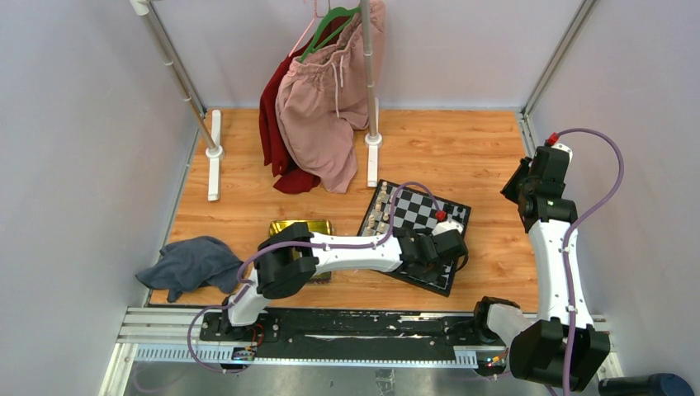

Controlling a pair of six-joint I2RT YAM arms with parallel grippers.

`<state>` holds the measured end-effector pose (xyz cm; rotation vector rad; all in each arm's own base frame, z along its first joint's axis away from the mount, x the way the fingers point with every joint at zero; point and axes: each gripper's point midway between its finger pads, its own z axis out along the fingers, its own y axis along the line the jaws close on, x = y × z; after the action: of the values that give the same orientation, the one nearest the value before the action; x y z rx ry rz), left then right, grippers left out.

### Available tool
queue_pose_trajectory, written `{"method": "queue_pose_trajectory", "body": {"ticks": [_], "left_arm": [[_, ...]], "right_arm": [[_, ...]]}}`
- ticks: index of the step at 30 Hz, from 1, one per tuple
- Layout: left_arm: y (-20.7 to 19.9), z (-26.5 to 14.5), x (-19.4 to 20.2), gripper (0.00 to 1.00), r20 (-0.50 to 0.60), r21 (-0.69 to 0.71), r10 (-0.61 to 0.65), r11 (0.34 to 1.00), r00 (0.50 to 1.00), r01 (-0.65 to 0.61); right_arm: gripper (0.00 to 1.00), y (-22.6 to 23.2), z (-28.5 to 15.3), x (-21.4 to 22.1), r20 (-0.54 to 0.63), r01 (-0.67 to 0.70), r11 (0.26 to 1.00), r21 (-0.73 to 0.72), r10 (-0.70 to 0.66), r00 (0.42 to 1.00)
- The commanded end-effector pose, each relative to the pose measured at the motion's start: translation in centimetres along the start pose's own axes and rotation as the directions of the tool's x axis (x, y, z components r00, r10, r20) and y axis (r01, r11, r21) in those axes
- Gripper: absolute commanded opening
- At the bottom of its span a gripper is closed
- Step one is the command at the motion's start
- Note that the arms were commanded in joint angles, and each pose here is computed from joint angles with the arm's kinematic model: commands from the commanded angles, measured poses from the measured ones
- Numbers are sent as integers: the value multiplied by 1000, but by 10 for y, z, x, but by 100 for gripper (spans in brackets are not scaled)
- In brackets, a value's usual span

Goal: Set up the chess pieces on the board
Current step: Place the chess piece on the chessboard.

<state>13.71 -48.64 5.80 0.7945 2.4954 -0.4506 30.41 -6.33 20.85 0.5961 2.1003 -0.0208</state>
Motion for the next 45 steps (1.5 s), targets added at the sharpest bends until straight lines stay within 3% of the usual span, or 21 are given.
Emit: {"method": "queue_pose_trajectory", "body": {"ticks": [1, 33, 45], "left_arm": [[-9, 3, 1, 0, -1, 10, 0, 1000, 1000, 0], [-4, 13, -1, 0, 35, -33, 0, 999, 999, 1], [-4, 15, 2, 20, 21, -37, 12, 999, 1000, -12]], "right_arm": [[25, -3, -2, 3, -5, -8, 1000, 2, 8, 1000], [25, -1, 1, 8, -15, -10, 1000, -8, 10, 1000], [25, 0, 1, 8, -16, -6, 1000, -11, 6, 1000]]}}
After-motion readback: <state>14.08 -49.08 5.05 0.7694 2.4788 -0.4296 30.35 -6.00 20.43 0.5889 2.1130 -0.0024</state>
